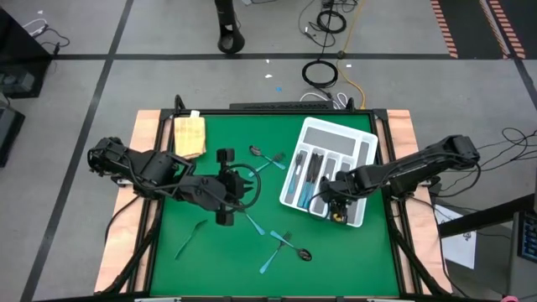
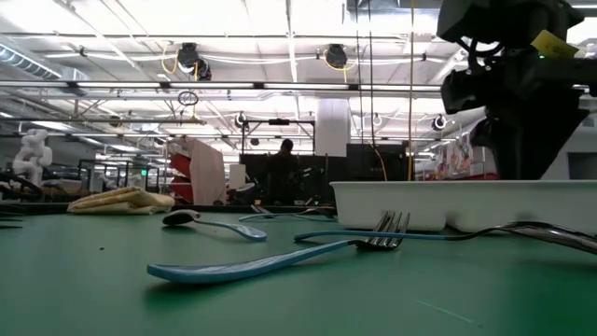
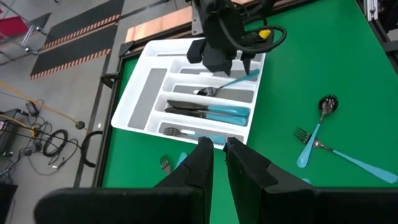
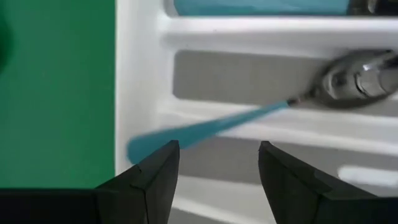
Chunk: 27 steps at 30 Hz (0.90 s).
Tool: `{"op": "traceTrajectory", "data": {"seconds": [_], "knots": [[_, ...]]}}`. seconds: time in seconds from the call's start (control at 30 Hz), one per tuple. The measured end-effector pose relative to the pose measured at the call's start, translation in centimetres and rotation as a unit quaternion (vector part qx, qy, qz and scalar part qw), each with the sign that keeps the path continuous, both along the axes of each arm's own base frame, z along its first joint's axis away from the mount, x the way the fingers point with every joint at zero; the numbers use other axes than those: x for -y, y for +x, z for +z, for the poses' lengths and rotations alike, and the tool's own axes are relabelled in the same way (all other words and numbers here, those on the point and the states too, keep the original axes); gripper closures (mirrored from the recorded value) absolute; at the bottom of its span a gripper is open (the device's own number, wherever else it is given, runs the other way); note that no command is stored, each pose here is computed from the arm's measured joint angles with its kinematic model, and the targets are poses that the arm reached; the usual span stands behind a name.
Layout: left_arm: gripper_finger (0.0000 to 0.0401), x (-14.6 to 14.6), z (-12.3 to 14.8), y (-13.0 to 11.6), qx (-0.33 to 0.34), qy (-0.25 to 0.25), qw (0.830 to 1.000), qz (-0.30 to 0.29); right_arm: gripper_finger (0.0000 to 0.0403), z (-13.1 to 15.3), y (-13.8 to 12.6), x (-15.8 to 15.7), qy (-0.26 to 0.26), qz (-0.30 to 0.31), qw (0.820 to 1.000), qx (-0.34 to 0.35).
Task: Sort silverware
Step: Put the blue spoon into the white cutlery tray
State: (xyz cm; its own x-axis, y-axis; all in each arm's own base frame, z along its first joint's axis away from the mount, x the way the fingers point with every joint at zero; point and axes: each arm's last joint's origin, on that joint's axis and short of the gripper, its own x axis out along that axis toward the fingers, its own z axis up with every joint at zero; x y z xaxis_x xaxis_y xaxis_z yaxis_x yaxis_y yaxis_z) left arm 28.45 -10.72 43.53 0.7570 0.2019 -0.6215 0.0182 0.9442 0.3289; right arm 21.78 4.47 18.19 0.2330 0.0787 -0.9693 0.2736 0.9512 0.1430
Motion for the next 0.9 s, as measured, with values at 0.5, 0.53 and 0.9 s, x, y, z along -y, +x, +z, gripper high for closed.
{"op": "traceTrajectory", "data": {"seconds": [0.5,0.53,0.9], "knots": [[0.0349,-0.1,-0.3,-0.3,-0.024,0.011,1.0,0.0,0.0197,2.3,-0.1,0.3,-0.023,-0.046,0.998,0.036],[0.0349,-0.1,-0.3,-0.3,-0.024,0.011,1.0,0.0,0.0197,2.1,-0.6,0.4,-0.029,-0.05,0.998,0.007],[0.0349,-0.1,-0.3,-0.3,-0.024,0.011,1.0,0.0,0.0197,1.0,-1.0,-0.7,-0.042,-0.029,0.998,-0.042]]}}
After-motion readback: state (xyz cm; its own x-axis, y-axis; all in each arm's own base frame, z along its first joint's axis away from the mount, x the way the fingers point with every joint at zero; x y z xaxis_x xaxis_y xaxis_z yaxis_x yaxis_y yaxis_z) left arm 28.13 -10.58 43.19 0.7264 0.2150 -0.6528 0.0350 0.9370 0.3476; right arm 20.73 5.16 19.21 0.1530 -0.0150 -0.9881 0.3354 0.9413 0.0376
